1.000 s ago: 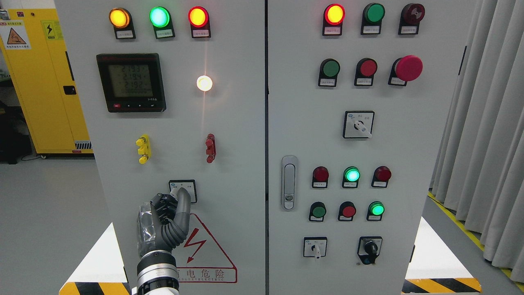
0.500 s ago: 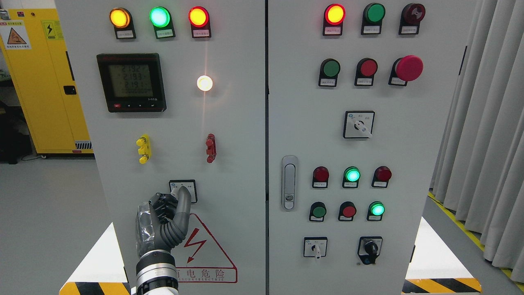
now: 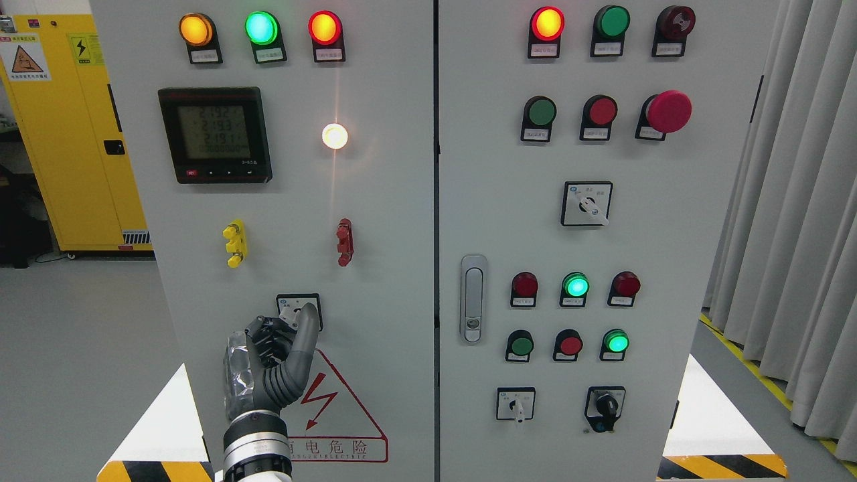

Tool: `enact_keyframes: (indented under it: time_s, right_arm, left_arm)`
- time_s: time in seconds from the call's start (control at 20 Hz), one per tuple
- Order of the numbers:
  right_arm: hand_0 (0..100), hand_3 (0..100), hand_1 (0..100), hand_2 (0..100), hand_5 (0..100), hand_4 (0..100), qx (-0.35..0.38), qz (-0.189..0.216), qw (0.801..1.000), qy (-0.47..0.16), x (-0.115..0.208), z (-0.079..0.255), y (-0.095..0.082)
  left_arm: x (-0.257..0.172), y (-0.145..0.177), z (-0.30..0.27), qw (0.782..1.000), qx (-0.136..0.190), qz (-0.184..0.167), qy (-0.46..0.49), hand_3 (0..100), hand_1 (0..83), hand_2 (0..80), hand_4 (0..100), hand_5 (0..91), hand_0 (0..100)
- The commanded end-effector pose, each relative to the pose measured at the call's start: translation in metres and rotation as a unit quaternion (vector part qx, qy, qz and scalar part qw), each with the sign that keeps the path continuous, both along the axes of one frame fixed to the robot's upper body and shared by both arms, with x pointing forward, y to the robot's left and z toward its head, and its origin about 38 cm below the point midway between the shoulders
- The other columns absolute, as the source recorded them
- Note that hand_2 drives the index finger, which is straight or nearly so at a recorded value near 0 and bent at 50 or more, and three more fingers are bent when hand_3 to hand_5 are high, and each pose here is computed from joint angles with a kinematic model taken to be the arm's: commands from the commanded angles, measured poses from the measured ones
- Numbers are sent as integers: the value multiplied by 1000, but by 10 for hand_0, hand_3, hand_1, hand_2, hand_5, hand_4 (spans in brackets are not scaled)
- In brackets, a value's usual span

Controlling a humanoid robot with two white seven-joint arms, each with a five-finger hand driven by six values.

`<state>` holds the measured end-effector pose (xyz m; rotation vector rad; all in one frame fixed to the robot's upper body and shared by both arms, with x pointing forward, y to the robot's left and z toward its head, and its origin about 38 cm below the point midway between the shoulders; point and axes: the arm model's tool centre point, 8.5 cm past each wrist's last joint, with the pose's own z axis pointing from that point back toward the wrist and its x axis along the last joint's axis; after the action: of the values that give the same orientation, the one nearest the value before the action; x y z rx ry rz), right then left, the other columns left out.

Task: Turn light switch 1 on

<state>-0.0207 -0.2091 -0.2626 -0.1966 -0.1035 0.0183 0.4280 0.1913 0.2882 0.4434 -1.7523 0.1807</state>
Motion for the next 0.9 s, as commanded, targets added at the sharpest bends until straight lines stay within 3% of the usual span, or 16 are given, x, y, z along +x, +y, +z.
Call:
enact_keyframes:
  time_s: [0.0, 0.5, 0.85]
  right_arm:
    - [0, 0, 500, 40, 0, 0, 1, -15, 1000, 1, -1, 0, 0]
    - [0, 0, 500, 40, 0, 0, 0, -15, 1000, 1, -1, 0, 0]
    - [0, 0, 500, 40, 0, 0, 1, -15, 1000, 1, -1, 0, 0]
  left_arm:
    - [-4, 2, -5, 1000, -2, 7, 2, 940, 425, 618, 933, 891, 161]
    - [-21, 10, -29, 999, -4, 24, -25, 947, 410, 630, 937, 891, 124]
    - [-48, 15, -71, 998, -20, -1, -55, 956, 394, 653, 940, 892, 116]
